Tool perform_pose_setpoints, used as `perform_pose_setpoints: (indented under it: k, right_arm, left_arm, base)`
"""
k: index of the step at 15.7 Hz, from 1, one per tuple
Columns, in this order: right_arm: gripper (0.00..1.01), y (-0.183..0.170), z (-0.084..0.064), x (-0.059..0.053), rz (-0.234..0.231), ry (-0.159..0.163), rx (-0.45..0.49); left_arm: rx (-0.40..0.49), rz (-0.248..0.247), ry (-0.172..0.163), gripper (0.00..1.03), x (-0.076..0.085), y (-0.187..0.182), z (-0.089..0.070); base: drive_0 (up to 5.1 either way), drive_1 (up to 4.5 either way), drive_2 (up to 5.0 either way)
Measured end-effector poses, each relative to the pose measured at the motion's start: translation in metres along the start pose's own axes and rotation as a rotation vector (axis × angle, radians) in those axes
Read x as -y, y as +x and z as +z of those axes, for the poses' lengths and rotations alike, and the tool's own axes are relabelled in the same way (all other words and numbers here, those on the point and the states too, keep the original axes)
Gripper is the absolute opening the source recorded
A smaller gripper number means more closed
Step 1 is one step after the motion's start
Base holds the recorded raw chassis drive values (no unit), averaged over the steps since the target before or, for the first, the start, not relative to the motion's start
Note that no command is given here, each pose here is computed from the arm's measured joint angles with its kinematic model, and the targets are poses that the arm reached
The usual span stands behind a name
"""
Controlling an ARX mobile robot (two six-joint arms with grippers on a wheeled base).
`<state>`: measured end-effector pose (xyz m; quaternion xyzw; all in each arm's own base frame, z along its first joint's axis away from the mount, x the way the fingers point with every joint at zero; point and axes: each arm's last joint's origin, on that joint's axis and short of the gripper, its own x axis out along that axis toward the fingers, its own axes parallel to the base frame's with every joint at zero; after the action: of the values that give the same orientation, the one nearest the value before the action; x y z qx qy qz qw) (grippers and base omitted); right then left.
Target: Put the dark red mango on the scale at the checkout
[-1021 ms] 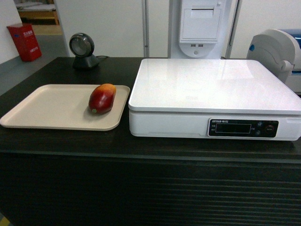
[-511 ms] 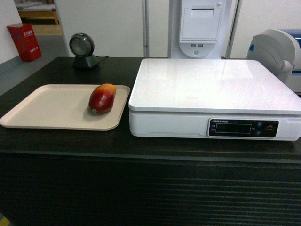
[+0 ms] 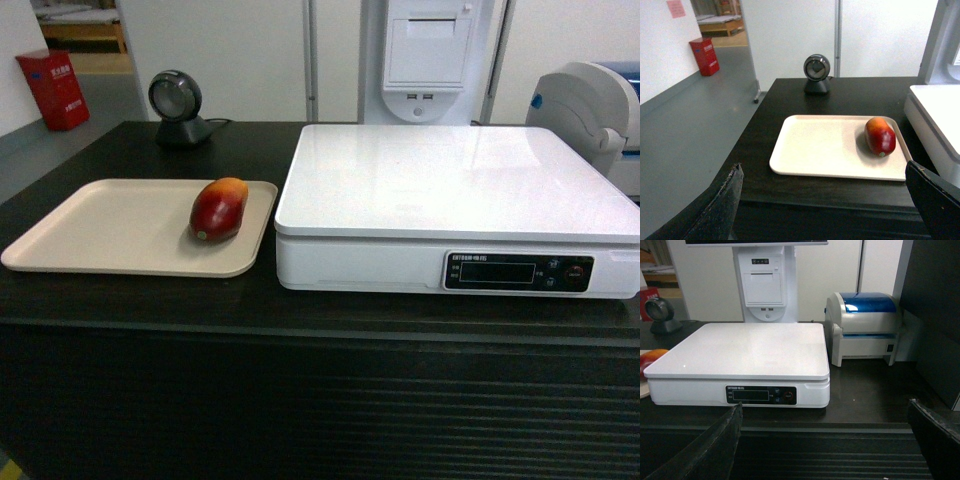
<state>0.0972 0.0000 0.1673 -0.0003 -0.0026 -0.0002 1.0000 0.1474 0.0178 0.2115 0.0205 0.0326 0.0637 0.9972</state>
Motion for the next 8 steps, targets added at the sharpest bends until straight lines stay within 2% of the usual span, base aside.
perform_pose_setpoints:
  k: [2,3,4,6,8]
  right_arm:
    - [0.98,0.000,0.000,0.000,0.000,0.000,0.000]
    - [0.98,0.000,0.000,0.000,0.000,0.000,0.000]
    - [0.98,0.000,0.000,0.000,0.000,0.000,0.000]
    - [0.98,0.000,0.000,0.000,0.000,0.000,0.000]
    - [0.98,0.000,0.000,0.000,0.000,0.000,0.000]
  left_arm:
    - [0.016,-0.084,0.011,0.98,-0.011,0.037,0.012]
    - [0.013,-0.127,0.004,0.98,-0.014,0.057,0.016]
    - [-0.026,-0.187,-0.001,0.98,-0.014,0.089,0.019]
    - [-0.146,-0.277,-0.022,0.98,-0.005,0.142,0.011]
    - [-0.231,-0.346,-0.031,0.98,0.011,0.193,0.001]
  base:
    - [0.0,0.00,0.0]
    - [0.0,0.00,0.0]
    - [0.0,0.00,0.0]
    - [0.0,0.00,0.0]
    - [0.0,0.00,0.0]
